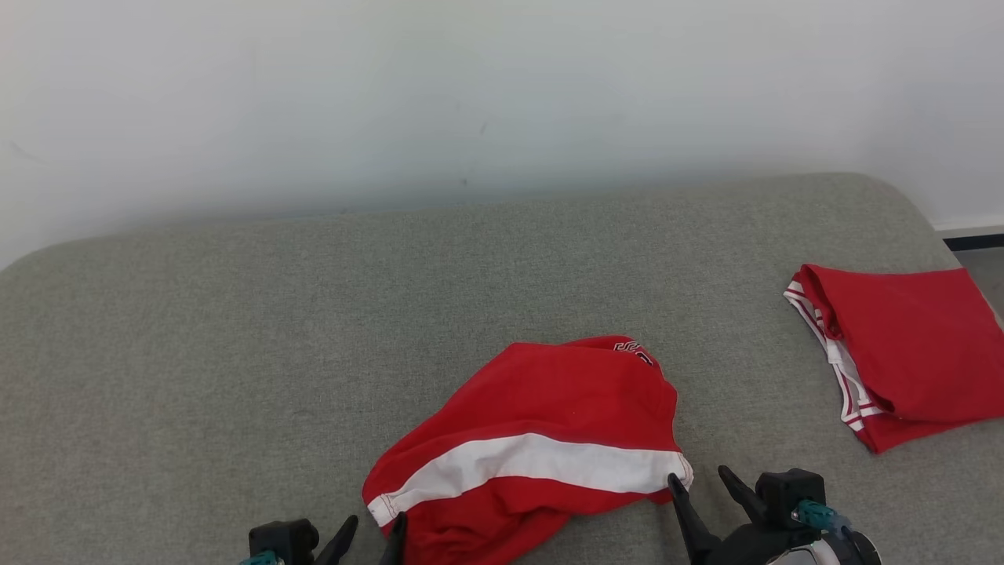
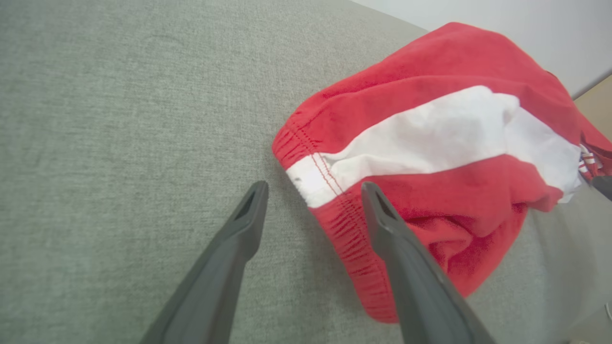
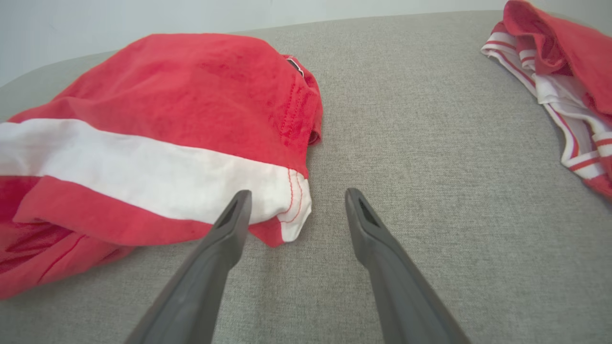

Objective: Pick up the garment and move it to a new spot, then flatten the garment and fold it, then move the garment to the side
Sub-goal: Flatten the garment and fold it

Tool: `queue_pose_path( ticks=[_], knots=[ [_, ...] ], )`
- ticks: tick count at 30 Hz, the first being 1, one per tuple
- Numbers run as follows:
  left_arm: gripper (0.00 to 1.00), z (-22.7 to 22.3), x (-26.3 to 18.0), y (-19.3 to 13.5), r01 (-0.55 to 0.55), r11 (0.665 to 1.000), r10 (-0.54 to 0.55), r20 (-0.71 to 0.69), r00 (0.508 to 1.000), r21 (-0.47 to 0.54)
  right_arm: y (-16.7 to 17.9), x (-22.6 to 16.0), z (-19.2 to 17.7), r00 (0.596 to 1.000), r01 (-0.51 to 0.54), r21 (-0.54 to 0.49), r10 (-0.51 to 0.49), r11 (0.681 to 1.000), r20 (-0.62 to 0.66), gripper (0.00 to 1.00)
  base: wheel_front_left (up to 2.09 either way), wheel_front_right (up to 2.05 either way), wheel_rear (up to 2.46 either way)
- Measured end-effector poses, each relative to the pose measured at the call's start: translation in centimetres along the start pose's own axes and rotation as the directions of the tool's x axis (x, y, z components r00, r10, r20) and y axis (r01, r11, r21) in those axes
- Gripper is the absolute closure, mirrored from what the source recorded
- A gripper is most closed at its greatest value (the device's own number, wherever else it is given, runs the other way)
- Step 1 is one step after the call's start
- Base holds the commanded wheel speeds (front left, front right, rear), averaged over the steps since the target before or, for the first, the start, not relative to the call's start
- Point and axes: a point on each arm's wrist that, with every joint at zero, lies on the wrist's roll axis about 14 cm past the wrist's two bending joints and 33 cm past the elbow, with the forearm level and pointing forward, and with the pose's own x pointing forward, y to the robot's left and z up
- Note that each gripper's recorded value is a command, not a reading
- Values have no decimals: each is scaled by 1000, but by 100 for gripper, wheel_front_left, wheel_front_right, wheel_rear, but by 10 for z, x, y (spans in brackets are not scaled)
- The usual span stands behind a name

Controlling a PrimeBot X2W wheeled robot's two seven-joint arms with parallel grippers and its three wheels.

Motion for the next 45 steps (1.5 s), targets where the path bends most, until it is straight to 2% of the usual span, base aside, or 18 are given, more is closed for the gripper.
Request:
queue_pose_path(
  ticks=[8,9,10,11,22,26,28,29,30,35,39,44,45],
  knots=[
    [0,-8,10,4,-43,999,41,-49,998,-32,-1,5,-7,1000,-1,22,1,1000,-30,0,0,0,0],
    [39,-10,10,4,-47,998,45,-61,997,-33,-1,5,-8,999,1,34,1,999,-37,0,0,0,0],
    [61,-13,11,5,-51,998,49,-72,996,-38,-1,6,-10,999,-1,44,3,999,-47,0,0,0,0],
    [100,-14,12,5,-54,997,50,-82,995,-50,0,6,-12,999,-3,46,5,999,-52,0,0,0,0],
    [100,-16,21,3,-49,998,45,-79,996,-46,16,18,-17,995,-40,172,56,984,-86,0,0,0,0],
    [100,-16,22,5,-51,998,48,-74,996,-41,17,22,-15,995,-54,171,68,984,-75,0,0,0,0],
    [100,-15,22,6,-53,998,50,-69,996,-41,20,23,-13,995,-66,165,78,984,-67,27,0,0,0],
    [100,-15,21,6,-54,998,52,-66,996,-41,21,23,-13,994,-71,160,83,985,-66,58,0,0,0],
    [100,-15,21,7,-56,998,53,-66,996,-40,22,22,-12,994,-77,158,88,984,-61,98,0,0,0],
    [100,-10,19,6,-51,998,49,-37,998,-45,20,19,-5,995,-90,128,93,988,-22,100,0,0,0],
    [100,7,20,1,-28,998,29,27,999,-50,17,16,16,994,-97,121,91,988,57,100,0,0,0],
    [100,52,28,-20,51,997,-41,162,986,-59,13,12,53,981,-114,106,96,988,166,100,0,0,0],
    [100,73,32,-31,92,994,-78,210,975,-58,12,12,69,975,-125,93,105,988,195,100,0,0,0]
  ],
)
